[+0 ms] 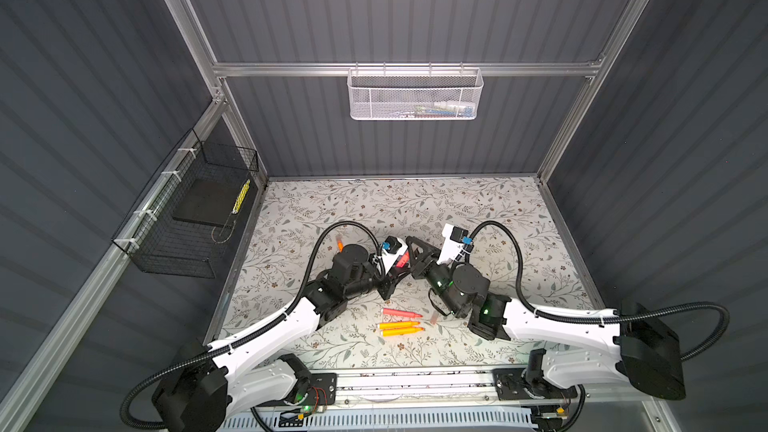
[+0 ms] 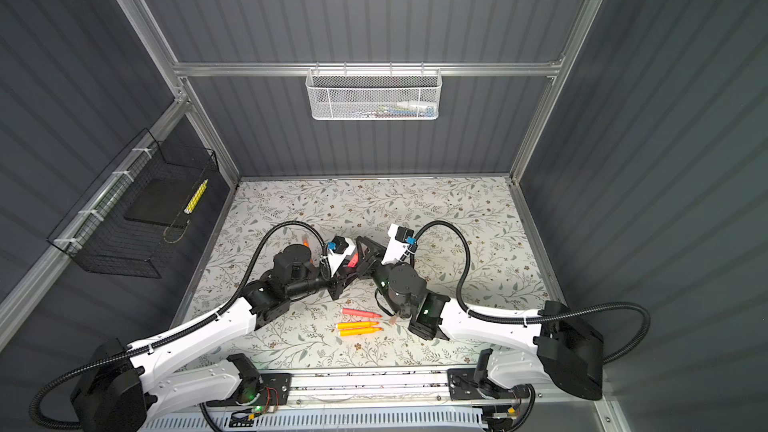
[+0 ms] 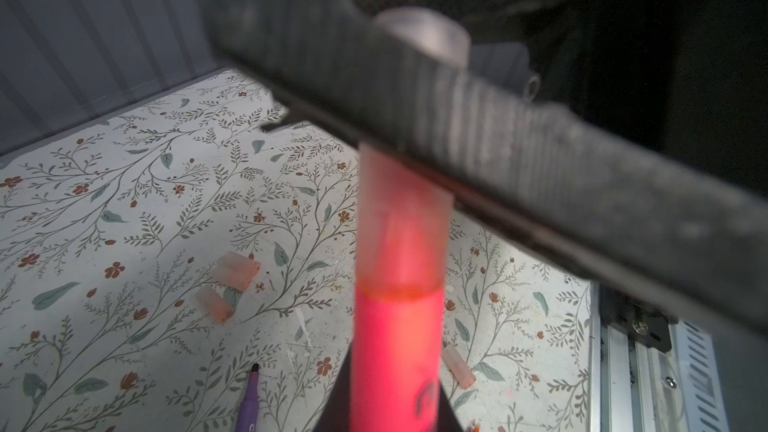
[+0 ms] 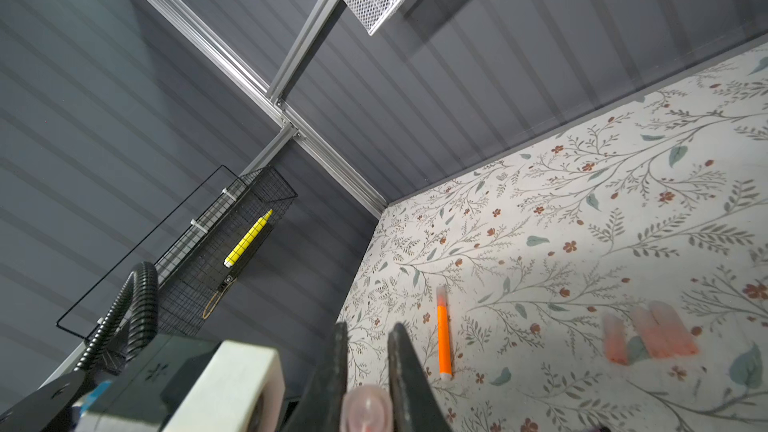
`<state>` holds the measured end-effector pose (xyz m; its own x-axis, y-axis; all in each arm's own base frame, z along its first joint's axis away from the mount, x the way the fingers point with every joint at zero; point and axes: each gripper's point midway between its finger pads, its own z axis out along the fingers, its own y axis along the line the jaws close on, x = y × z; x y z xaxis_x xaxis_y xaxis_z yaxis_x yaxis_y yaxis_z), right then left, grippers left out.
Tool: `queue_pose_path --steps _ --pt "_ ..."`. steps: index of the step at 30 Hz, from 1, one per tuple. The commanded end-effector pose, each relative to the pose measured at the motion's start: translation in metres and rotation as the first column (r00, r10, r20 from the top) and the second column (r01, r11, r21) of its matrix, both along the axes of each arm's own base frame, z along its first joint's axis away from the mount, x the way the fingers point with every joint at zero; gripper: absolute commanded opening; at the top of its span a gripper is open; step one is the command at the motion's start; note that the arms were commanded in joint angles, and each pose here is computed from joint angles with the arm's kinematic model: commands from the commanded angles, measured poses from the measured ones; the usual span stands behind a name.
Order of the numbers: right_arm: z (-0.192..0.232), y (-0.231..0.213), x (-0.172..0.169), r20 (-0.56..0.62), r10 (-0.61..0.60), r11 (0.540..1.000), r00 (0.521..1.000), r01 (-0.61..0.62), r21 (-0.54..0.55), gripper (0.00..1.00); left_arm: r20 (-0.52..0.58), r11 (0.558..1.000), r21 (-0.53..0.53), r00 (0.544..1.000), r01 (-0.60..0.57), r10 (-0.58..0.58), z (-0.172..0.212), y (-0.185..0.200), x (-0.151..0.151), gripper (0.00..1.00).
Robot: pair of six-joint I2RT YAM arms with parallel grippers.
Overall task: Insert the pens into the pen caps
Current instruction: 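Lower the capped pink marker to the table and release it with the left gripper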
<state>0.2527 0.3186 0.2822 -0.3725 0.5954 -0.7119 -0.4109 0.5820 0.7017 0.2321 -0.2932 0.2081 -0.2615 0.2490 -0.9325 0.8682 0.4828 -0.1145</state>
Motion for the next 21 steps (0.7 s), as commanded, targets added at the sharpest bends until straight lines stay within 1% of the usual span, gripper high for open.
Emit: queue_pose_path --steps 1,3,4,5,6,8,11,15,18,21 --pt "-0.084 0.013 -0.057 -0.187 0.195 0.941 0.963 -0.237 -0.240 0.21 0.050 0.841 -0.239 0.859 -0.485 0.509 0.064 0.067 0.084 0.00" --pt "-0.081 -0.009 -0.049 -0.177 0.121 0.954 0.977 -0.163 -0.250 0.29 -0.014 0.832 -0.173 0.846 -0.526 0.532 0.030 0.073 0.083 0.00" --pt "-0.079 -0.018 -0.046 -0.171 0.092 0.960 0.981 -0.133 -0.246 0.36 -0.037 0.827 -0.147 0.838 -0.543 0.544 0.016 0.075 0.083 0.00" --pt "-0.079 -0.028 -0.044 -0.168 0.068 0.965 0.983 -0.107 -0.238 0.45 -0.062 0.815 -0.111 0.822 -0.569 0.565 -0.002 0.079 0.083 0.00" --pt "-0.080 -0.037 -0.041 -0.165 0.043 0.970 0.985 -0.081 -0.230 0.49 -0.086 0.799 -0.073 0.802 -0.596 0.591 -0.020 0.084 0.084 0.00" --pt "-0.085 -0.051 -0.038 -0.173 0.010 0.974 0.985 -0.048 -0.221 0.51 -0.116 0.779 -0.009 0.774 -0.627 0.622 -0.047 0.091 0.086 0.00" --pt "-0.097 -0.069 -0.035 -0.212 -0.032 0.977 0.977 -0.014 -0.211 0.57 -0.147 0.755 0.082 0.741 -0.651 0.655 -0.077 0.095 0.090 0.00" --pt "-0.116 -0.088 -0.032 -0.253 -0.082 0.974 0.964 0.024 -0.224 0.58 -0.161 0.732 0.170 0.714 -0.660 0.681 -0.106 0.096 0.102 0.00" --pt "-0.127 -0.089 -0.031 -0.279 -0.079 0.976 0.957 0.018 -0.215 0.56 -0.180 0.714 0.214 0.691 -0.667 0.700 -0.125 0.096 0.110 0.00" --pt "-0.127 -0.085 -0.030 -0.286 -0.065 0.976 0.956 0.001 -0.220 0.56 -0.178 0.681 0.244 0.658 -0.691 0.731 -0.135 0.102 0.119 0.00"
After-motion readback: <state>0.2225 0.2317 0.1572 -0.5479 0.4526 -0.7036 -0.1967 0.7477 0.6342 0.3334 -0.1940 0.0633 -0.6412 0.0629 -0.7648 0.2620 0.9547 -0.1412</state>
